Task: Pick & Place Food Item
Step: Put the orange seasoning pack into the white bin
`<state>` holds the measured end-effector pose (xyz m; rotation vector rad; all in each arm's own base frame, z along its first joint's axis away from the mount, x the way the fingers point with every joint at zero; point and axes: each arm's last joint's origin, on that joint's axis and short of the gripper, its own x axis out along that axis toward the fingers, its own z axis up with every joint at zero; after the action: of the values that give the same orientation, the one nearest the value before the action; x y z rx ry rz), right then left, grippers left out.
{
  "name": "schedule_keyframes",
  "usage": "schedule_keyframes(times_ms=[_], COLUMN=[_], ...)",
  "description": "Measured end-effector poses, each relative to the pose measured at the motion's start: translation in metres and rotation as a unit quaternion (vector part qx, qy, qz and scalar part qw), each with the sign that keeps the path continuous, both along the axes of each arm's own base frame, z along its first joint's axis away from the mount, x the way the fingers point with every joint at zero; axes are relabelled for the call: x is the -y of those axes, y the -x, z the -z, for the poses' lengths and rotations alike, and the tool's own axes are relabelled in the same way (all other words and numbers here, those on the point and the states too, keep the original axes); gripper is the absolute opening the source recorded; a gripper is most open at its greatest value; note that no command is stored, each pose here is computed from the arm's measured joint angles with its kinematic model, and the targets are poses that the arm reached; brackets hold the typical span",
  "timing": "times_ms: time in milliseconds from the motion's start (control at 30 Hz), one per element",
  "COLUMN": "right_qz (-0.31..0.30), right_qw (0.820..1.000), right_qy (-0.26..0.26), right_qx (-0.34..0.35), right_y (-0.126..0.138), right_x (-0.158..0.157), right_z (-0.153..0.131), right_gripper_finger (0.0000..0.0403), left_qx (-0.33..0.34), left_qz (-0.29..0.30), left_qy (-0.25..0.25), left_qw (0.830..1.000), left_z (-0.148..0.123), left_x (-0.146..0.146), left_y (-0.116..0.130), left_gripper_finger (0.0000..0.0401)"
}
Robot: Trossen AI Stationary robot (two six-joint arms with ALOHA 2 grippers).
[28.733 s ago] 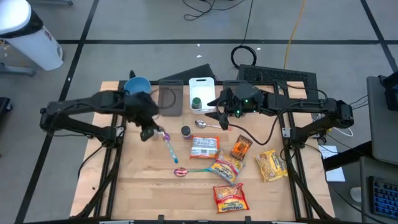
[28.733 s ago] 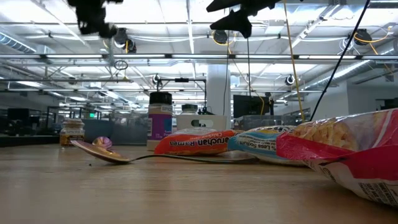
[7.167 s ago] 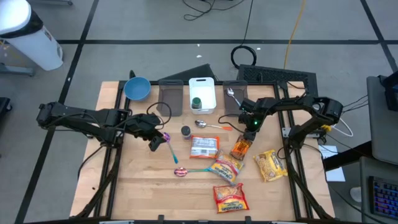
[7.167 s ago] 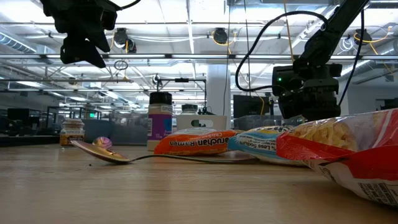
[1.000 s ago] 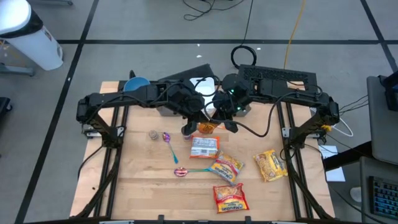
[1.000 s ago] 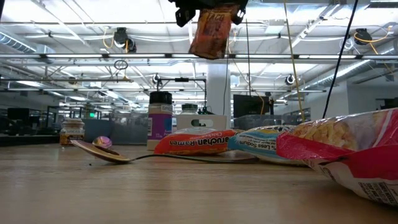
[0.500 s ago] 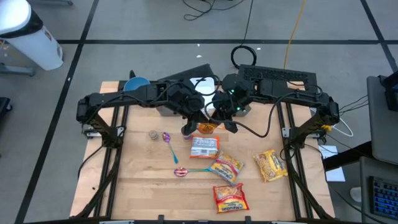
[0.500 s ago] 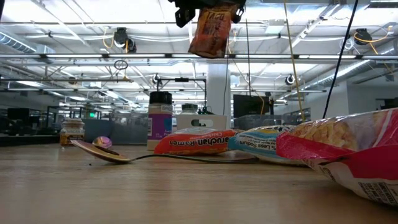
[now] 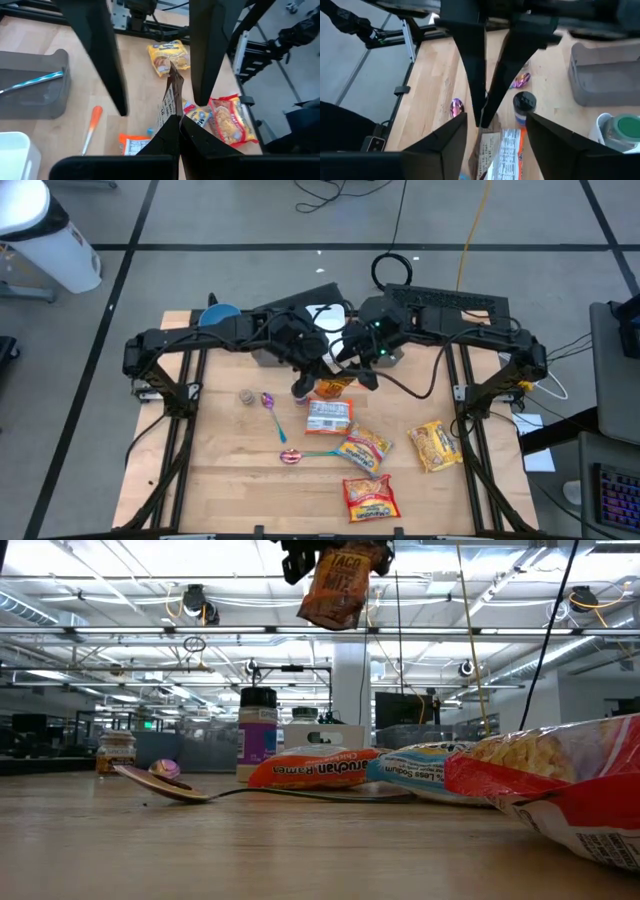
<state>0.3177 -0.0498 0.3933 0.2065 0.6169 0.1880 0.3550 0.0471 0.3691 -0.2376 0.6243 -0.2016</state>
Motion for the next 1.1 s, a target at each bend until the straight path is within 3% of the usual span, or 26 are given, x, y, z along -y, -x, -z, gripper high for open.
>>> schedule_keyframes(times_ms=[200,433,700,900,1100], right_qz=[0.008,0.080,0.107,0.145,0.172], right_qw=[0.999,0.993,0.990,0.983,0.974], right_qy=[0.009,0.059,0.055,0.072,0.023], right_qx=[0.029,0.067,0.071,0.082,0.147], right_y=[0.009,0.024,0.033,0.032,0.043], right_x=[-0.001,0.002,0.011,0.015,0.012], right_z=[-0.012,-0.031,-0.036,-0.029,-0.003], right_gripper_finger=[0.0219,0.0214,0.0212,0.0208,0.0208], left_qx=[0.015,0.048,0.069,0.071,0.071], left_qz=[-0.006,-0.031,-0.039,-0.045,-0.049], left_qy=[0.006,-0.005,-0.002,0.009,0.009], left_qw=[1.000,0.998,0.997,0.996,0.996], left_z=[-0.012,-0.033,-0.044,-0.044,-0.043], left_x=[-0.009,-0.023,-0.042,-0.060,-0.078], left_y=[0.012,0.034,0.051,0.060,0.069], left_gripper_finger=[0.0002,0.0003,0.0002,0.0002,0.0002])
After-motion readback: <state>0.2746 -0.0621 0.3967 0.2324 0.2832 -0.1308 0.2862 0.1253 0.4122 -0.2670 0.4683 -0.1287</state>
